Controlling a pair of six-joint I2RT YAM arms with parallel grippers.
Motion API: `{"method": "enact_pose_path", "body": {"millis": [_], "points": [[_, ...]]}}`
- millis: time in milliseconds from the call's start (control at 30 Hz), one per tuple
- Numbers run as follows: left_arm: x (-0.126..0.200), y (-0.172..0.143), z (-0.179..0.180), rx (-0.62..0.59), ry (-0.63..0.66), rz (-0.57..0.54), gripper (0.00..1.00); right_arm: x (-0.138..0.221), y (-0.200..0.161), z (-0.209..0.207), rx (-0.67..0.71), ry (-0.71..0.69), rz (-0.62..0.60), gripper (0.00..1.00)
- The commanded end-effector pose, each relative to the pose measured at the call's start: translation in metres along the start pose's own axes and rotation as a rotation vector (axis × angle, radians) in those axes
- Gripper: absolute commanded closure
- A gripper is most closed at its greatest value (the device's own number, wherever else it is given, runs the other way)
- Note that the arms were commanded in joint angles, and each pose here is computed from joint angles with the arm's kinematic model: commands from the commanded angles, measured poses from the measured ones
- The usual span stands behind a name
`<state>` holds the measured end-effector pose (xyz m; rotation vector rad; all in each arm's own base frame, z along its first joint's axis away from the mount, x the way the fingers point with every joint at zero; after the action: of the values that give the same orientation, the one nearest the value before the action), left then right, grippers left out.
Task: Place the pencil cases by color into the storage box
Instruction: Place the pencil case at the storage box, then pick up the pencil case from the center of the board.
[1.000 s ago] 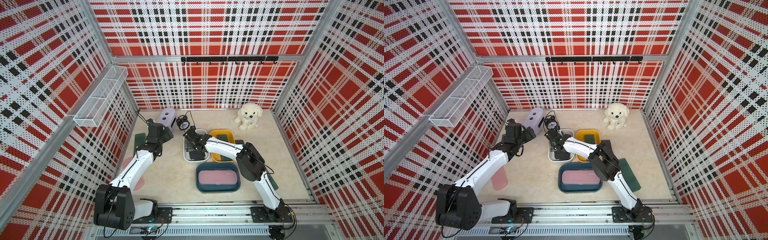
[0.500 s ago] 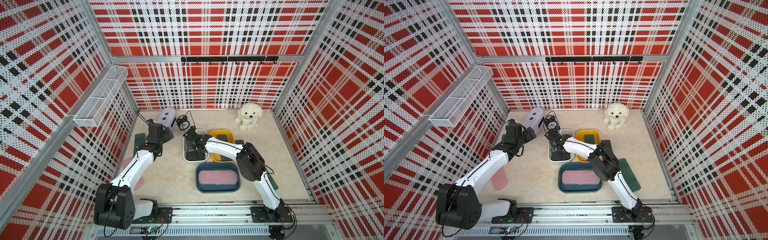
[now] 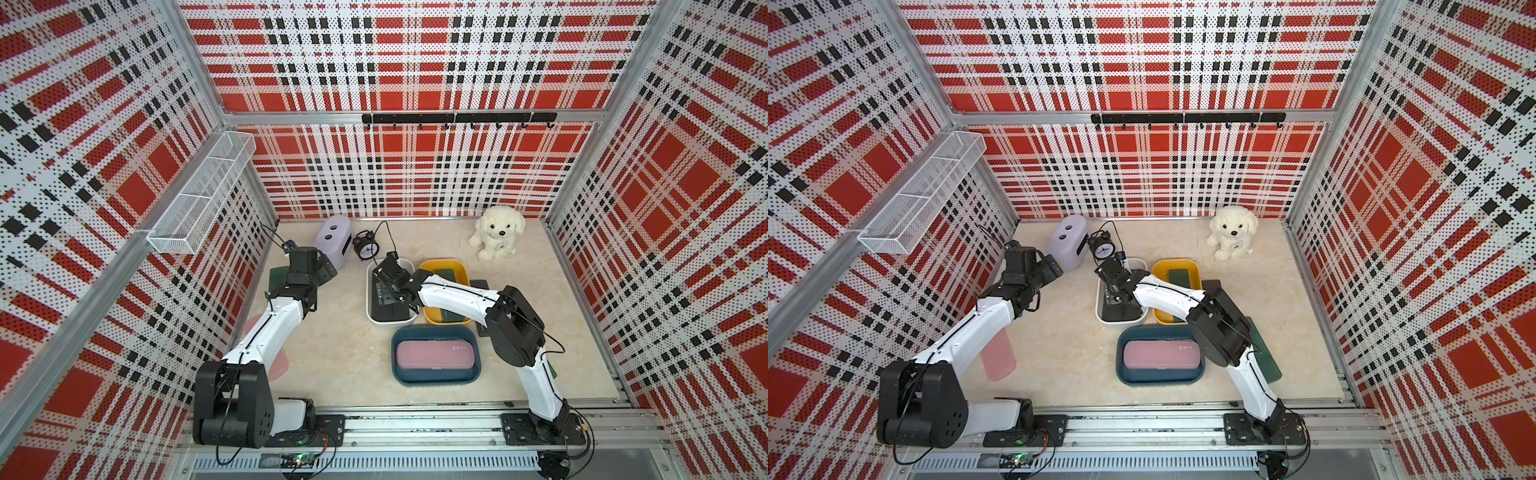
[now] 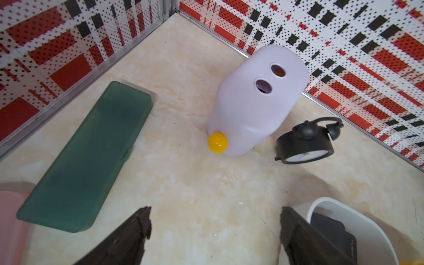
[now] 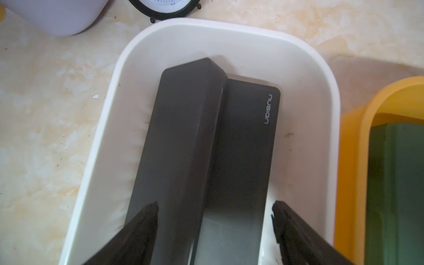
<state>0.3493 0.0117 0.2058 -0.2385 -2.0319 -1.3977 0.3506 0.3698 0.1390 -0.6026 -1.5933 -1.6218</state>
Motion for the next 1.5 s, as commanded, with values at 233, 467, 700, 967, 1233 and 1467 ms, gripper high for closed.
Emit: {"method": "enact_pose_path", "body": {"millis": [233,467,700,967,1233,1467], "points": [[-0.019,0.016,0.030,0.015,0.122,0.013,0.08,0.039,0.030,-0.017,0.045,0.118,-0.084,0.15],[-0.034,0.032,0.057,0.026,0.177,0.019,0.05,0.050,0.035,-0.041,0.070,0.145,-0.115,0.12],[-0.054,0.029,0.083,0.024,0.235,0.098,0.04,0.056,0.033,-0.062,0.075,0.199,-0.117,0.10],[-0.077,0.021,0.114,-0.049,0.311,0.237,0.03,0.058,0.034,-0.086,0.069,0.186,-0.123,0.08],[-0.102,0.014,0.125,-0.148,0.322,0.358,0.03,0.052,0.035,-0.093,0.058,0.175,-0.109,0.07],[-0.117,0.013,0.131,-0.158,0.296,0.391,0.03,0.051,0.038,-0.092,0.045,0.167,-0.106,0.06]]}}
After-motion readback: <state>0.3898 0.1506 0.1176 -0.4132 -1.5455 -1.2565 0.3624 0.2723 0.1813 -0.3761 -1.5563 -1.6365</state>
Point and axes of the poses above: each gripper's point midway between its finger pads, its own x axis back along the fingers, its own z axis along the line the jaws close on, y = z × x, the point moved 6 cm from there along x, back along the fingers, and after that the axes turned 5 degrees about -x, right-handed, at the moved point
